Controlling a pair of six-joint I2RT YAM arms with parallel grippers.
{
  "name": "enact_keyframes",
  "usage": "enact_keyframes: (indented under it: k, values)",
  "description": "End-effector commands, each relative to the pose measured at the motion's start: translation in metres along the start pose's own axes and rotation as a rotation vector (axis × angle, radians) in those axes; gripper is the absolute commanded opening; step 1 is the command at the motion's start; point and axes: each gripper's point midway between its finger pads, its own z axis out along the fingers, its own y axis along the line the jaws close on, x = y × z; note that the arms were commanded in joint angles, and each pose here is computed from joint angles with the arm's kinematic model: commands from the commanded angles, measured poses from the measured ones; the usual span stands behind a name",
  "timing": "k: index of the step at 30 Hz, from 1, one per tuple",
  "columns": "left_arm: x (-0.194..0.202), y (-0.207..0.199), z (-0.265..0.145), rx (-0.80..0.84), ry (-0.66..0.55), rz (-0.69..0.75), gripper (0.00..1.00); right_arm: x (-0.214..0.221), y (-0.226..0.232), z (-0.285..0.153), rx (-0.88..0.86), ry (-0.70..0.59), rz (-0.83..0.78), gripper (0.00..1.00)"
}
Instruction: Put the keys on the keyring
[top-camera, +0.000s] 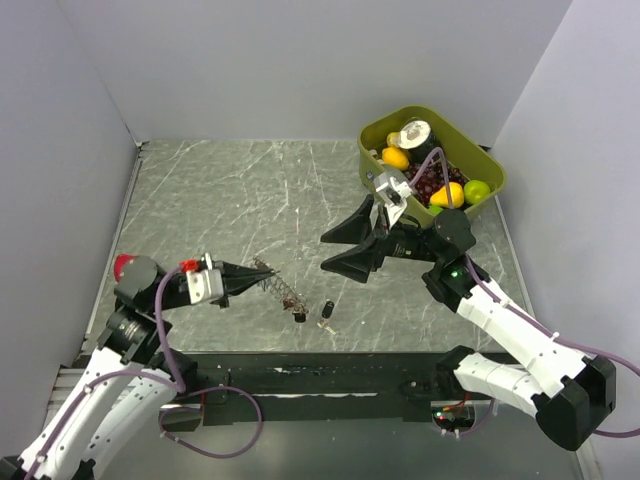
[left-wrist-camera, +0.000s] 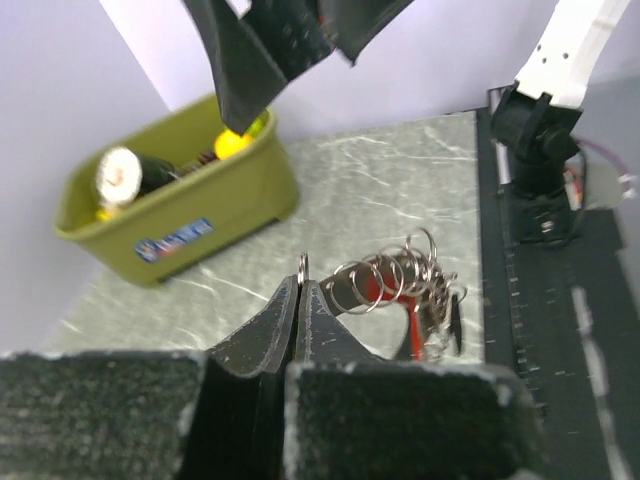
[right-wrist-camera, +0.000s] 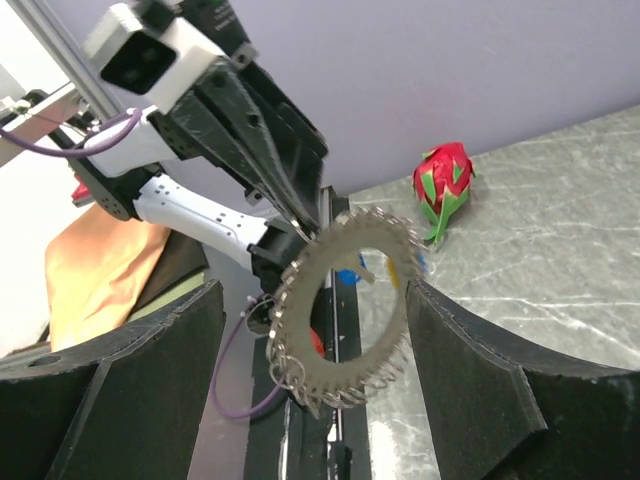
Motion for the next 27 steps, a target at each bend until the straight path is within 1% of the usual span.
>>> enact_keyframes:
  k: [1,3,5,6,7,8,9,10,11,12,13,18,24,27]
  values:
    - [-0.029,0.006,-0.006,-0.039,-0.085,0.235,0.01,-0.006,0.003,0.001,-0.021,0.005,-0.04,0.8]
    - [-0.032,0.006,-0.007,-0.039,-0.088,0.228,0.01,-0.006,0.002,0.003,-0.017,0.01,-0.052,0.8]
    - [-0.035,0.006,-0.004,-0.023,-0.082,0.169,0.01,-0.002,0.002,0.006,-0.01,0.031,-0.044,0.8]
    - [-0.036,0.006,-0.002,-0.014,-0.077,0.137,0.01,-0.005,0.005,0.011,-0.017,0.034,-0.074,0.79]
    - [-0.03,0.005,0.004,0.018,-0.06,0.071,0.01,0.002,0.005,0.013,-0.01,0.067,-0.057,0.78]
    - [-0.036,0.006,0.006,0.038,-0.057,0.047,0.01,0.003,0.006,0.016,-0.009,0.082,-0.067,0.78]
    - [-0.035,0.005,0.009,0.059,-0.045,0.011,0.01,-0.006,0.006,0.021,0.011,0.074,-0.125,0.75]
    - [-0.023,0.003,0.014,0.104,-0.006,-0.061,0.01,0.006,0.009,0.026,0.01,0.121,-0.108,0.74]
    - [-0.028,0.004,0.016,0.117,-0.002,-0.072,0.01,0.008,0.009,0.028,0.022,0.137,-0.118,0.72]
    - [-0.022,0.002,0.017,0.135,0.024,-0.115,0.01,0.003,0.01,0.032,0.023,0.139,-0.161,0.69]
    - [-0.018,0.004,0.021,0.147,0.039,-0.133,0.01,0.006,0.008,0.035,0.039,0.152,-0.164,0.67]
    - [-0.028,0.005,0.022,0.151,0.017,-0.137,0.01,0.015,0.003,0.037,0.068,0.199,-0.173,0.57]
    - [-0.03,0.004,0.023,0.156,0.013,-0.187,0.01,0.024,-0.006,0.042,0.117,0.242,-0.187,0.52]
    - [-0.03,0.003,0.023,0.161,0.01,-0.199,0.01,0.025,-0.008,0.045,0.13,0.243,-0.188,0.51]
